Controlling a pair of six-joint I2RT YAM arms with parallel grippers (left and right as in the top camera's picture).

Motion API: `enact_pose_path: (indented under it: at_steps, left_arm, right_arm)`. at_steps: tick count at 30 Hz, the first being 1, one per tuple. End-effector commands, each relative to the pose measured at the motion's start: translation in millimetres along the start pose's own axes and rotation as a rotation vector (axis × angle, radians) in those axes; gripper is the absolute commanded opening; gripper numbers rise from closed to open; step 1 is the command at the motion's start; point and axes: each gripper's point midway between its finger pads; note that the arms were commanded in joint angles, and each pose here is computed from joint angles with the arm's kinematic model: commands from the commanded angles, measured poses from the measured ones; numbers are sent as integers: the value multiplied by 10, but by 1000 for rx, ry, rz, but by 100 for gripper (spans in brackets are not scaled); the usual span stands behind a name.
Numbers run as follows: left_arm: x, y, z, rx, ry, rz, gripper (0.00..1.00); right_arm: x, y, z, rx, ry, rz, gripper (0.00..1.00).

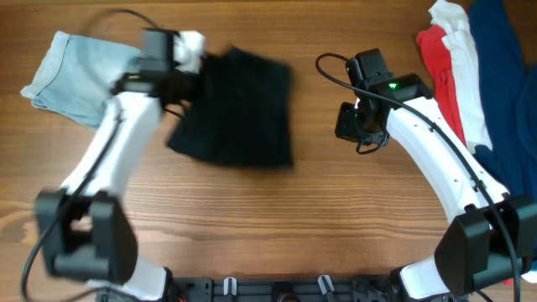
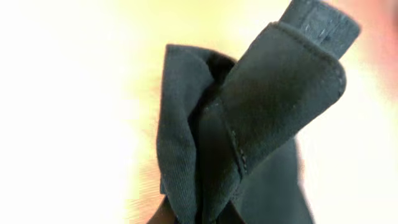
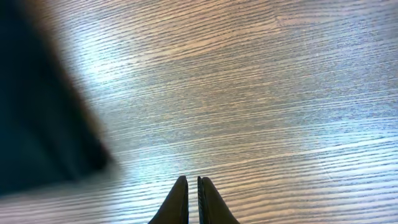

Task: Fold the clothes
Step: 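Carry the folded shorts to the top left corner with the left gripper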

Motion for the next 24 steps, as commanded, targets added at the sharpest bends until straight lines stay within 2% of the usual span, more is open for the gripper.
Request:
enact_pose_path:
  at_steps: [1,4,10,18,24]
  left_arm:
    - [570,-469,510,105,-124,-228,4]
    - [874,-695,918,155,-185,-360,4]
    - [1162,-1066,1714,251,-340,-533,4]
    - [1080,-1105,2493,329,-493,-571,4]
    - [1063,-1226,2806,366,-530,-610,4]
  right_arm:
    - [8,-5,-60,-25,-6,-5,7]
    - [4,-5,-60,-25,-14,-4,7]
    - [-18,-5,-70,-29,-32,5,7]
    - [-38,-5,-77,-32,-32,13,7]
    - [-40,-6,-77,-32,-32,14,7]
Point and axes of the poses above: each gripper's point midway between its finger pads, its own y axis out along the fingers, its own z axis along the line the jaws close on, x = y × z, and after that the axes turned 9 degrees about -y, right-handed
